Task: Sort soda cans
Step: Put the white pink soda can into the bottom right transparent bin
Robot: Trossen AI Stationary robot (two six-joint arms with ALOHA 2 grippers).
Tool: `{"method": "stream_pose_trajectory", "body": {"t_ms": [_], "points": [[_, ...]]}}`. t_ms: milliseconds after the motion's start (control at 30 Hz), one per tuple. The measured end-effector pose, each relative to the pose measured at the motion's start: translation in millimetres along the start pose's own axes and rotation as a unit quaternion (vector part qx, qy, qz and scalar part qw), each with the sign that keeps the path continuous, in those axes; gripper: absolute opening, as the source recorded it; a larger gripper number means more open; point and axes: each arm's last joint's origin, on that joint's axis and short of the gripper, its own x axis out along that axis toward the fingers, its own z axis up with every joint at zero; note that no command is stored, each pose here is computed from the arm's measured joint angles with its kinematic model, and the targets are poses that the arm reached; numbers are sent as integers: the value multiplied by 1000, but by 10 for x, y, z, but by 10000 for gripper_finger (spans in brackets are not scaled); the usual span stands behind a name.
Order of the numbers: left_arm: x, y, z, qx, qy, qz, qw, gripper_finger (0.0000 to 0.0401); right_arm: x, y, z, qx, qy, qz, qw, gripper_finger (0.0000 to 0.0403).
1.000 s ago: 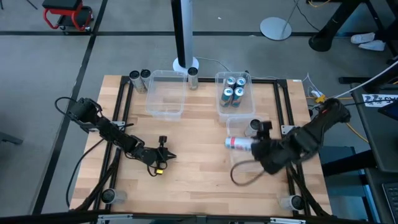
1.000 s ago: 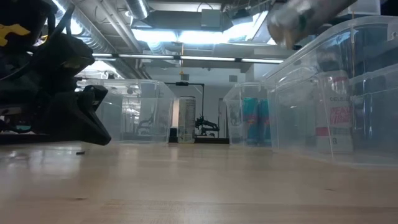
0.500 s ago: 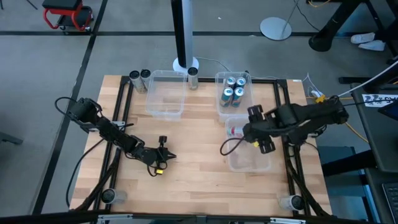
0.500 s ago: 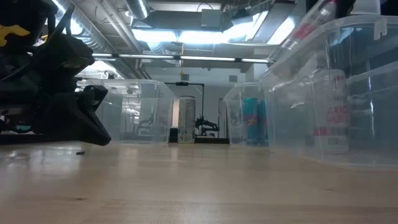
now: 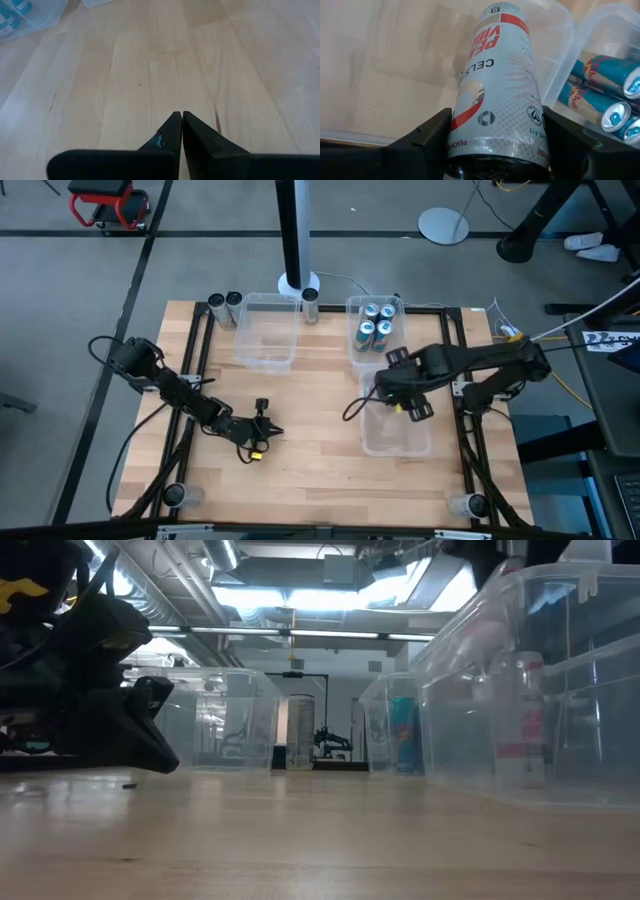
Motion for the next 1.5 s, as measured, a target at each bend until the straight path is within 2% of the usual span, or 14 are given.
{"method": "stream_pose_trajectory", "body": {"t_ms": [233, 500, 1100, 1500], "points": [[0, 0, 1, -2, -1, 0, 1000, 8, 256, 10, 211, -36, 49, 10, 998, 249], [0, 0, 1, -2, 0, 0, 1000, 8, 574, 9, 459, -77, 87, -5, 993, 249], [0, 0, 1, -10, 0, 0, 1000, 8, 982, 15, 746, -56, 107, -38, 992, 282], [0, -1, 1, -16, 0, 0, 1000, 8, 975, -2, 793, -45, 92, -43, 994, 284]]}}
